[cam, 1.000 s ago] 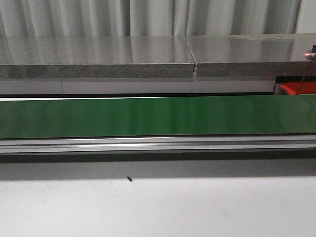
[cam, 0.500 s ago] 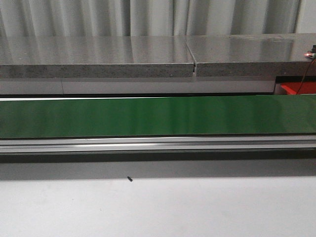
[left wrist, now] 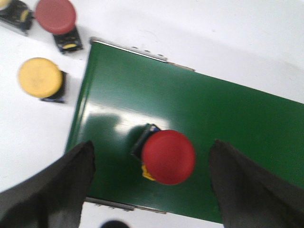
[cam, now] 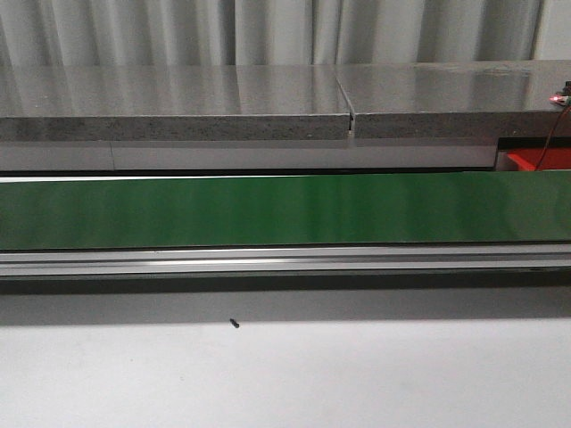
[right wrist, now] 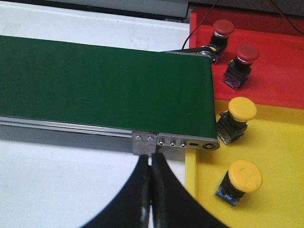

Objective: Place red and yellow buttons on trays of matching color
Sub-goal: 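Carry the red button onto the belt and open the left gripper, then grasp a yellow button from the cluster and set it on the belt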

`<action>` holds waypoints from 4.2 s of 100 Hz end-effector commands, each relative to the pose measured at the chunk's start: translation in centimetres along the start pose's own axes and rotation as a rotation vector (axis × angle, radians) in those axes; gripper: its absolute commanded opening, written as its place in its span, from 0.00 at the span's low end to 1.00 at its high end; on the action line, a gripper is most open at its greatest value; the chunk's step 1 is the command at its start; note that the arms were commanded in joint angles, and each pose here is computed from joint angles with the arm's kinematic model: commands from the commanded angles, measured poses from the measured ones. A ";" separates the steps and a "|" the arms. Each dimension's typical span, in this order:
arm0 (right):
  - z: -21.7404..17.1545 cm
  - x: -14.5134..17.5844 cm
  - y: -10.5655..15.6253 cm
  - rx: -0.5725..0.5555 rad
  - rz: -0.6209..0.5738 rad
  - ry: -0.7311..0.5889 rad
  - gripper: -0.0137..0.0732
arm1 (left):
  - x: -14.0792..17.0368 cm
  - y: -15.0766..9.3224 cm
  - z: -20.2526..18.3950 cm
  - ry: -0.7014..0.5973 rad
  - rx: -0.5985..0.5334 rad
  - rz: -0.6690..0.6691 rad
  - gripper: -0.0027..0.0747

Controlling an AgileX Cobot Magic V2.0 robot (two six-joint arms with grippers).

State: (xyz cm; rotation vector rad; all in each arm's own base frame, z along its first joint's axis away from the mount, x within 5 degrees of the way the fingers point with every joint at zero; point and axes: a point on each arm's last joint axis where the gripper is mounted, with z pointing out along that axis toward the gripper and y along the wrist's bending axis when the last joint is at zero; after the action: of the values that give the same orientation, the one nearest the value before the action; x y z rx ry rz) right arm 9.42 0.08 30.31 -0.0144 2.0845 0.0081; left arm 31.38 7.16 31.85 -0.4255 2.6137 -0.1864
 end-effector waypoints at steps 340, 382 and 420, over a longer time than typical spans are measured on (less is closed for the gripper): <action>-0.5 -1.3 0.0 0.005 -0.015 -0.093 0.08 | 0.0 0.9 3.4 -0.187 -0.106 0.068 0.42; -0.5 -1.3 0.0 0.005 -0.015 -0.093 0.08 | 0.1 -0.3 2.1 -0.211 0.009 0.048 0.72; -0.5 -1.3 0.0 0.005 -0.015 -0.093 0.08 | 2.4 -2.4 -4.8 -0.361 0.146 0.112 0.45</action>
State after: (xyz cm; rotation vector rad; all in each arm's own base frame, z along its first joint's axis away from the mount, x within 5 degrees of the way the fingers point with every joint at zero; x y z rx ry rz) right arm 9.42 0.08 30.31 -0.0144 2.0845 0.0081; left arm 29.38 5.14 32.40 -0.2635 2.3729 -0.2359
